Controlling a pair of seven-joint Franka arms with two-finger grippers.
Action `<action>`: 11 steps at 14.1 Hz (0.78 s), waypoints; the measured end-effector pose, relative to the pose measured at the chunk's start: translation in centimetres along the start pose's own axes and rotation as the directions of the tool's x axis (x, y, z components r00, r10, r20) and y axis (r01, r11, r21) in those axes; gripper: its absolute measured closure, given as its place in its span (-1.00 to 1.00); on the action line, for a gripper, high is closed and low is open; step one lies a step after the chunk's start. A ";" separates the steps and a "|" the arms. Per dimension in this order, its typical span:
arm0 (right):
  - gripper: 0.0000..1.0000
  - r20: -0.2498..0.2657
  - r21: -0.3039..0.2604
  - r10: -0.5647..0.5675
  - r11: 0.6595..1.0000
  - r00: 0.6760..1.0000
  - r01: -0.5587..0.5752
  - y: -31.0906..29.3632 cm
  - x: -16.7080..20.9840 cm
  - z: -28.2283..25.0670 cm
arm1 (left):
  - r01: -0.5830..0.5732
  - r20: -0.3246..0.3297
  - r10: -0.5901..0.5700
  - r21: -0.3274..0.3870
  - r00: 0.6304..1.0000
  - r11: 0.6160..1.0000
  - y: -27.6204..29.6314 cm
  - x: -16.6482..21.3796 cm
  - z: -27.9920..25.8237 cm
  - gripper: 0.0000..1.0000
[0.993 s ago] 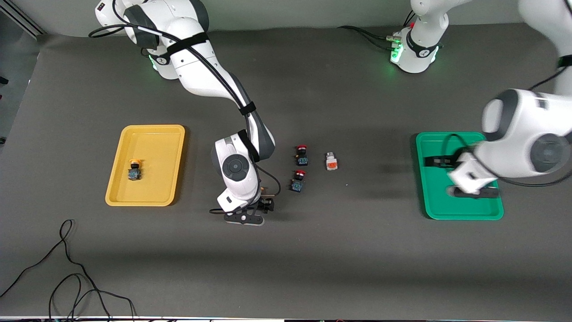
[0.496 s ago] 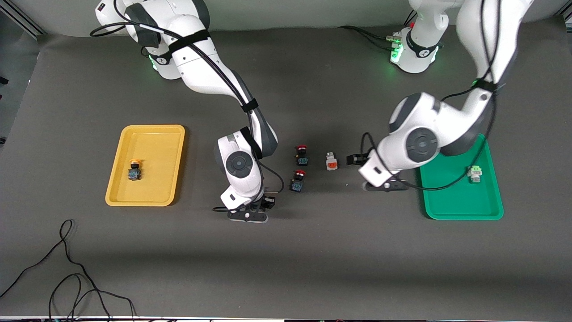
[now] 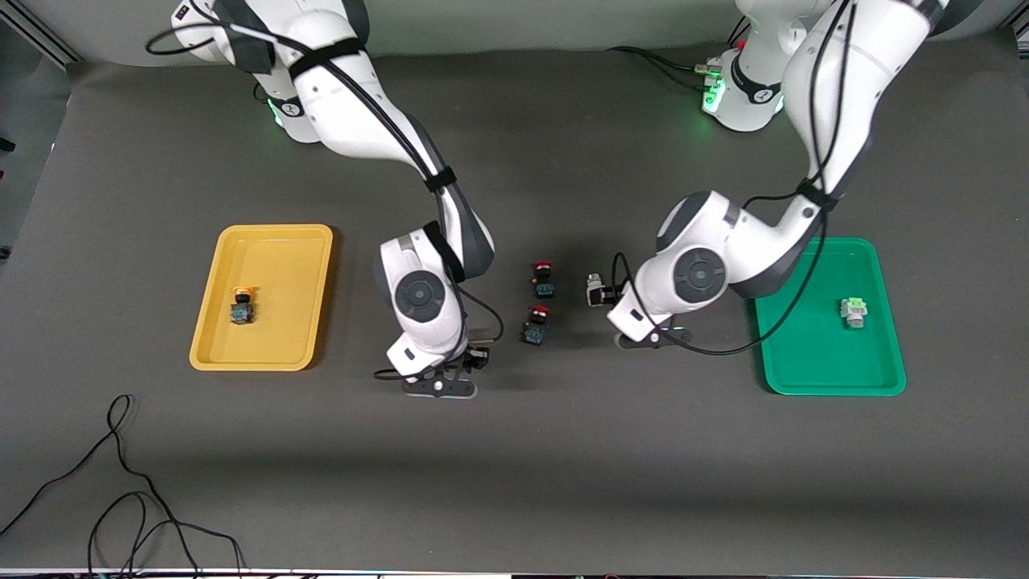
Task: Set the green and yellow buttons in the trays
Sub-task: 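Grasp the second blue button while the left gripper grasps a white button, then carry the blue button into the yellow tray and open the right gripper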
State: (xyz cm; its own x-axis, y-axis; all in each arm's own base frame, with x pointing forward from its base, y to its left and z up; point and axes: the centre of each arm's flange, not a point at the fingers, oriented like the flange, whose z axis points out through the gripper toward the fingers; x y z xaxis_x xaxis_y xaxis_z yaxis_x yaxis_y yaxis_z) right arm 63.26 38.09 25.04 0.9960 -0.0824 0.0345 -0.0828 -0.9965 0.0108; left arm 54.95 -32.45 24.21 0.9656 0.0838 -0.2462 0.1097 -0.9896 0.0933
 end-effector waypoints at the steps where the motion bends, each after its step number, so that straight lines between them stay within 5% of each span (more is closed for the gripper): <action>1: 0.20 0.027 0.010 0.000 1.000 1.000 0.000 0.3 0.3 -3.3 | 0.000 0.000 0.000 0.011 1.000 1.000 0.4 -0.1 0.9 -0.98; 6: 0.20 0.103 0.079 -0.107 0.992 0.989 0.099 8.0 2.2 -16.6 | 0.006 -0.009 -0.006 0.022 1.000 1.000 1.0 -0.1 3.4 -0.98; 11: 0.20 0.147 0.058 -0.212 0.977 0.966 0.205 24.1 3.5 -17.0 | 0.014 -0.037 -0.012 0.039 0.999 0.999 1.6 -0.4 6.8 -0.98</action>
State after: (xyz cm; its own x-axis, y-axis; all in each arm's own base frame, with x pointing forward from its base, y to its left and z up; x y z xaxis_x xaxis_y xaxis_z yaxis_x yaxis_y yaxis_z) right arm 64.13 14.06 42.44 0.9849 0.1294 -0.1154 0.1255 -0.9913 -0.0401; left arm 53.14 -34.83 17.87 0.9722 0.1004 -0.2114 0.1137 -0.9922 0.0518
